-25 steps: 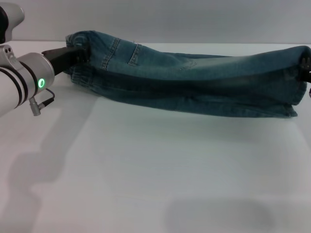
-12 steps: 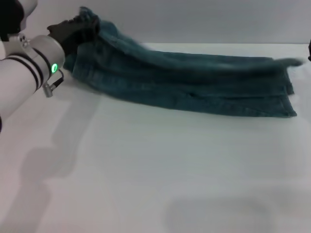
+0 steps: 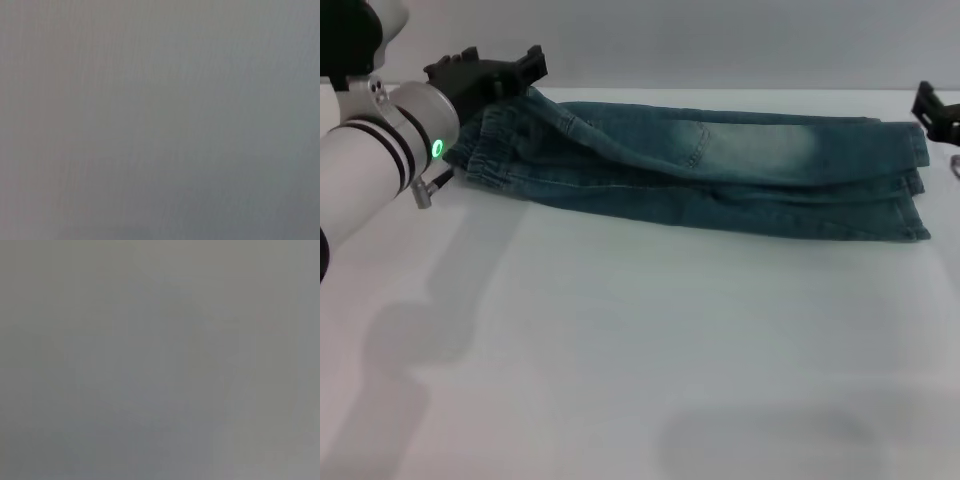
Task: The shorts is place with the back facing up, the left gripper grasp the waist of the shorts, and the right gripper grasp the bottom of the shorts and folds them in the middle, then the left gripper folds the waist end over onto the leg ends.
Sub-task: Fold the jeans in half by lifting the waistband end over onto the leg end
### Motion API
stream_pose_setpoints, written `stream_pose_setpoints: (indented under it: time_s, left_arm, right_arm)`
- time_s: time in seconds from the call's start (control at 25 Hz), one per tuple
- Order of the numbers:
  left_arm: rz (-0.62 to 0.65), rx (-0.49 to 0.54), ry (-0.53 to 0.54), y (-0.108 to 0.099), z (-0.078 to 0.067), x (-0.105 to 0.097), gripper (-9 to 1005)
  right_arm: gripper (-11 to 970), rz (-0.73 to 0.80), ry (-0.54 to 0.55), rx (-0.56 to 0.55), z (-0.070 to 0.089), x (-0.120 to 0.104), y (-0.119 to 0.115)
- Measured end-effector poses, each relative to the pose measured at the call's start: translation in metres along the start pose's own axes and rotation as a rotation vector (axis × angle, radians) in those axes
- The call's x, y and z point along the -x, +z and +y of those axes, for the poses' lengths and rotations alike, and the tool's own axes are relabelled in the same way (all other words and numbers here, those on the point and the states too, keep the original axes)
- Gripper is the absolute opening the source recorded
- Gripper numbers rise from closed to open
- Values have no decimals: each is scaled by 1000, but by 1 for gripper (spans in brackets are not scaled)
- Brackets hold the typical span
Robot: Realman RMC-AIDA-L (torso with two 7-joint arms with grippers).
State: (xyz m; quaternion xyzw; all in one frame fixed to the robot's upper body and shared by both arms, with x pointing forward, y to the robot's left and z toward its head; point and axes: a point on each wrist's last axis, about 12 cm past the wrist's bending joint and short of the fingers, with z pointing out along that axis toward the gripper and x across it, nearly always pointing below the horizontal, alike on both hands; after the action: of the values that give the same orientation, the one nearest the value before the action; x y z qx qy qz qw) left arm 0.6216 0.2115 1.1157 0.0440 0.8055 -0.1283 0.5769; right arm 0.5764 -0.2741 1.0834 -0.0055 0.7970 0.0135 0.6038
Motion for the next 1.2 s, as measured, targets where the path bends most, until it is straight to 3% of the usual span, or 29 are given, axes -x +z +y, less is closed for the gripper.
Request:
stream_pose_setpoints:
  time_s: [0.16,0.4,0.56,0.64,0.76,1.2]
  left_arm:
    - [25,12,5,-5,5,-7,782]
    - [63,29,-6,-9,13,-14,859]
    - [103,31,-3,-12,16,-16,858]
    - [170,60,-9,-12,29,-20,857]
    - [197,75,-12,-11,35,-23,856]
    - [275,100,6,4,40,-34,852]
  right_arm:
    - [578,4,-34,32,10,-3,-2]
    - [614,7,-59,57,18,-5,-3]
    - [614,7,-61,66,21,-6,-6]
    - [614,11,-66,78,24,-8,-7]
    - [613,17,-71,90,28,-11,-9]
    - [613,16,-81,142,43,-11,-15]
